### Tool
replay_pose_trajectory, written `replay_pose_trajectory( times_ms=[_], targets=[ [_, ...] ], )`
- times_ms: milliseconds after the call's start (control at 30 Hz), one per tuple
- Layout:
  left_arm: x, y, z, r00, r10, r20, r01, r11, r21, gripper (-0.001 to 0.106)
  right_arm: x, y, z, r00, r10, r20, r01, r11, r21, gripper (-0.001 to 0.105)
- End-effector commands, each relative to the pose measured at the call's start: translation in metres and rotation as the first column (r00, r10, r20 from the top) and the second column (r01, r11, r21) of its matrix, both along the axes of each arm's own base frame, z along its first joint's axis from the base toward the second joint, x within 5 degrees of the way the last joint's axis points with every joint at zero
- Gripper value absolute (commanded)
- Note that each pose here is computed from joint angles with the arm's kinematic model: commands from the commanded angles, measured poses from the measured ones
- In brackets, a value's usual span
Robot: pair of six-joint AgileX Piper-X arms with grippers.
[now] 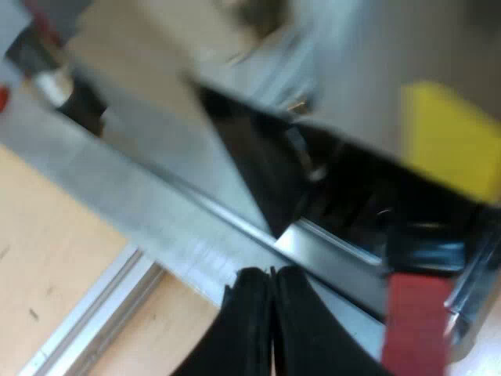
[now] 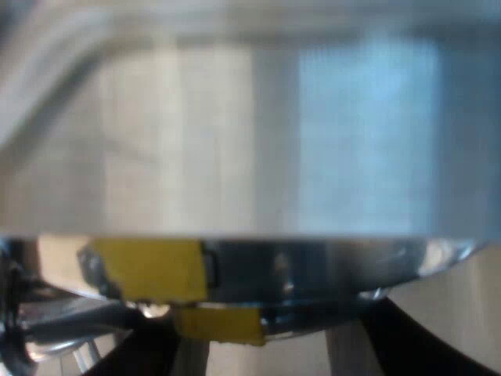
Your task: Put the handle in the coffee machine
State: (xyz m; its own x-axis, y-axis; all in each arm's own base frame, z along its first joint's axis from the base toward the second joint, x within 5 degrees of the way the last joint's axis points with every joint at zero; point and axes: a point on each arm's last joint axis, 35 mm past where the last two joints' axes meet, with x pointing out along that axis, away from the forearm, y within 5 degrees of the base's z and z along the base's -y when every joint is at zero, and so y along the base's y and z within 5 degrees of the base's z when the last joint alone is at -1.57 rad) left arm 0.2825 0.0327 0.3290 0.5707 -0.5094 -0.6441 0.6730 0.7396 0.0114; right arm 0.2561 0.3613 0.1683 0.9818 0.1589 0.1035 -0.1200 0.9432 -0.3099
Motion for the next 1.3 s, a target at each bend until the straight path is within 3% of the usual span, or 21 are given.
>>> replay_pose_trajectory(
  times_ms=[33,233,533,667,867,967,1067,1200,1300],
  targets=[
    [0.009,-0.002,-0.007,1.000,0.019,-0.024,-0.018,1.000,0.020,0.001,0.002,-0.004,0.039,0.996,-0.025,0.089,0.013,0.991,0.131,0.037],
    [0.024,-0.002,-0.036,0.990,0.030,-0.136,-0.025,0.999,0.040,0.001,0.002,-0.004,0.039,0.996,-0.025,0.089,0.013,0.991,0.131,0.037],
    [0.016,-0.006,-0.048,0.968,-0.043,-0.246,0.056,0.997,0.048,0.001,0.002,-0.004,0.039,0.996,-0.025,0.089,0.013,0.991,0.131,0.037],
    [0.003,-0.010,-0.049,0.942,-0.132,-0.309,0.122,0.991,-0.051,0.001,0.002,-0.004,0.039,0.996,-0.025,0.089,0.013,0.991,0.131,0.037],
    [-0.008,-0.017,-0.050,0.904,-0.203,-0.377,0.165,0.978,-0.130,0.001,0.002,-0.004,0.039,0.996,-0.023,0.090,0.011,0.991,0.131,0.037],
    [-0.013,-0.026,-0.049,0.881,-0.251,-0.402,0.187,0.963,-0.193,0.000,0.002,-0.004,0.039,0.996,-0.020,0.090,0.008,0.991,0.130,0.037],
    [-0.016,-0.038,-0.048,0.864,-0.274,-0.422,0.201,0.957,-0.208,0.000,0.002,-0.004,0.039,0.996,-0.020,0.090,0.008,0.991,0.130,0.037],
    [-0.024,-0.050,-0.046,0.857,-0.294,-0.423,0.216,0.950,-0.223,0.000,0.002,-0.004,0.039,0.996,-0.020,0.090,0.008,0.991,0.130,0.037],
    [-0.028,-0.053,-0.041,0.872,-0.248,-0.422,0.168,0.961,-0.218,0.000,0.002,-0.004,0.039,0.996,-0.020,0.090,0.008,0.991,0.130,0.037]
  ],
)
